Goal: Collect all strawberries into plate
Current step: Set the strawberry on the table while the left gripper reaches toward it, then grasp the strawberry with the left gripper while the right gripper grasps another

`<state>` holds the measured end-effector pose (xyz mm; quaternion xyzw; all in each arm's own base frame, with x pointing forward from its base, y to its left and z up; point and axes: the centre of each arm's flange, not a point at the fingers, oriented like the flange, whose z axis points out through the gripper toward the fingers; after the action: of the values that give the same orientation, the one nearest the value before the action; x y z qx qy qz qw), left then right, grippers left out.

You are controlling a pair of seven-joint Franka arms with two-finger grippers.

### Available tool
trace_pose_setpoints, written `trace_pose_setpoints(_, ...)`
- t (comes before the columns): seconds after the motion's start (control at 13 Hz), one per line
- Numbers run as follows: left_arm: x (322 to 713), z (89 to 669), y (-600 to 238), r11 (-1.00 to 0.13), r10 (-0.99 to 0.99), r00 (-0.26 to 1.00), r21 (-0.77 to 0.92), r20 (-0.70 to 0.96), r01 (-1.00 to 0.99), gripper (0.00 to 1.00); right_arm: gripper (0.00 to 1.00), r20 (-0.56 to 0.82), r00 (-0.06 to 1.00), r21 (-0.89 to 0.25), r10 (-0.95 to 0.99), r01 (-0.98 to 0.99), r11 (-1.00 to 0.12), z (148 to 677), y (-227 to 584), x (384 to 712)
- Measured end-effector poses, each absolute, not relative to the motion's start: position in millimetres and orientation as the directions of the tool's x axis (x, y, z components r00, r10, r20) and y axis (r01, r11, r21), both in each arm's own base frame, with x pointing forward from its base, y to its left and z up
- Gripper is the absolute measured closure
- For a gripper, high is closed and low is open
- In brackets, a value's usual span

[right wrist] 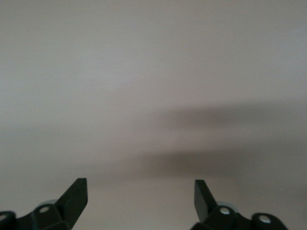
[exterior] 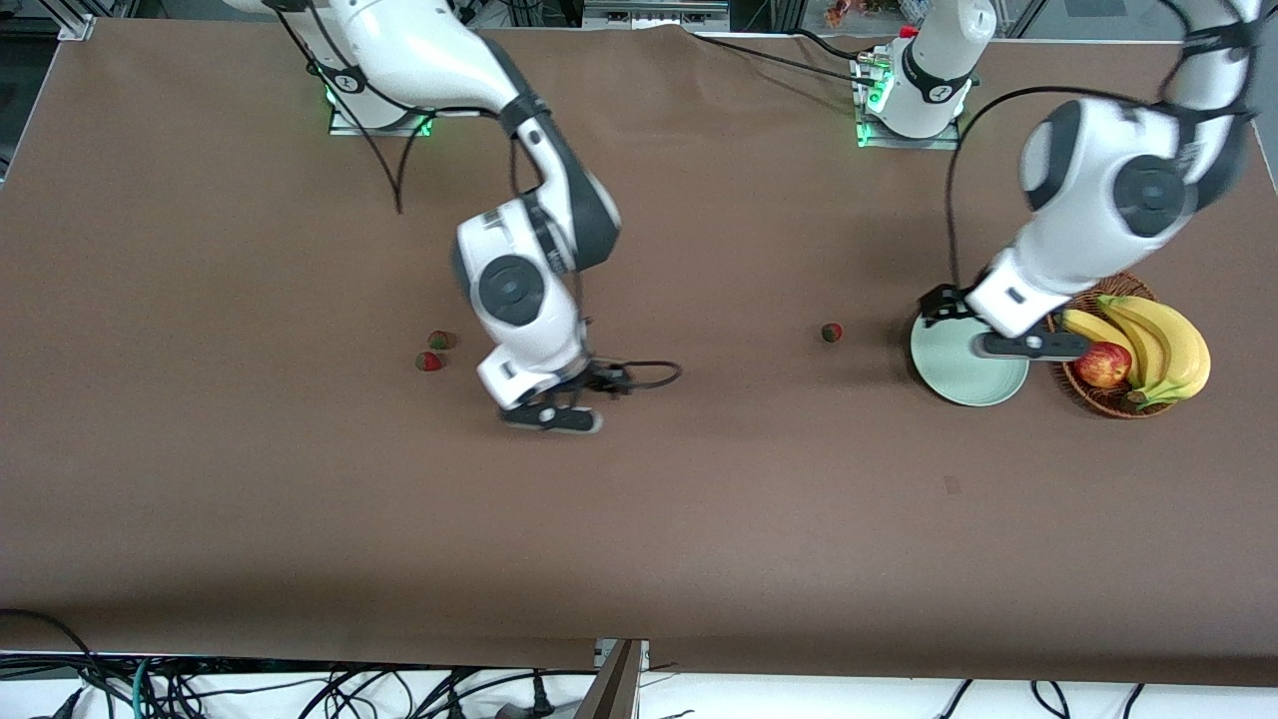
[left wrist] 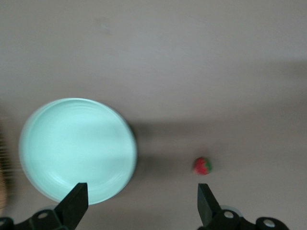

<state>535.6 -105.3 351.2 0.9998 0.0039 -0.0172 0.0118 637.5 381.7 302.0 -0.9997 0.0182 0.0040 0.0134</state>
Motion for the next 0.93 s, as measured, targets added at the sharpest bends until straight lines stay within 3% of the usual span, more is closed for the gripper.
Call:
trace_pose_setpoints(0.31, 509, 267, -170, -0.997, 0.04, 0.999, 0.065, -0.016, 0.041, 0.0, 0.01, -0.087, 0.992, 0.079, 0.089, 0.096, -0.992, 277, 253, 663)
trace_pose_setpoints(0.62, 483, 199, -177, -0.997, 0.006, 1.0, 0.079, -0.002, 0.006, 0.0, 0.01, -0.102, 0.995, 0.033, 0.01, 0.013, -0.999, 222, 176, 636)
trace_pose_setpoints(0.93, 476, 180, -176, -0.996, 0.003, 1.0, 0.085, -0.005, 0.003, 0.0, 0.03, -0.159, 0.985, -0.01, -0.065, -0.068, -0.998, 192, 158, 605)
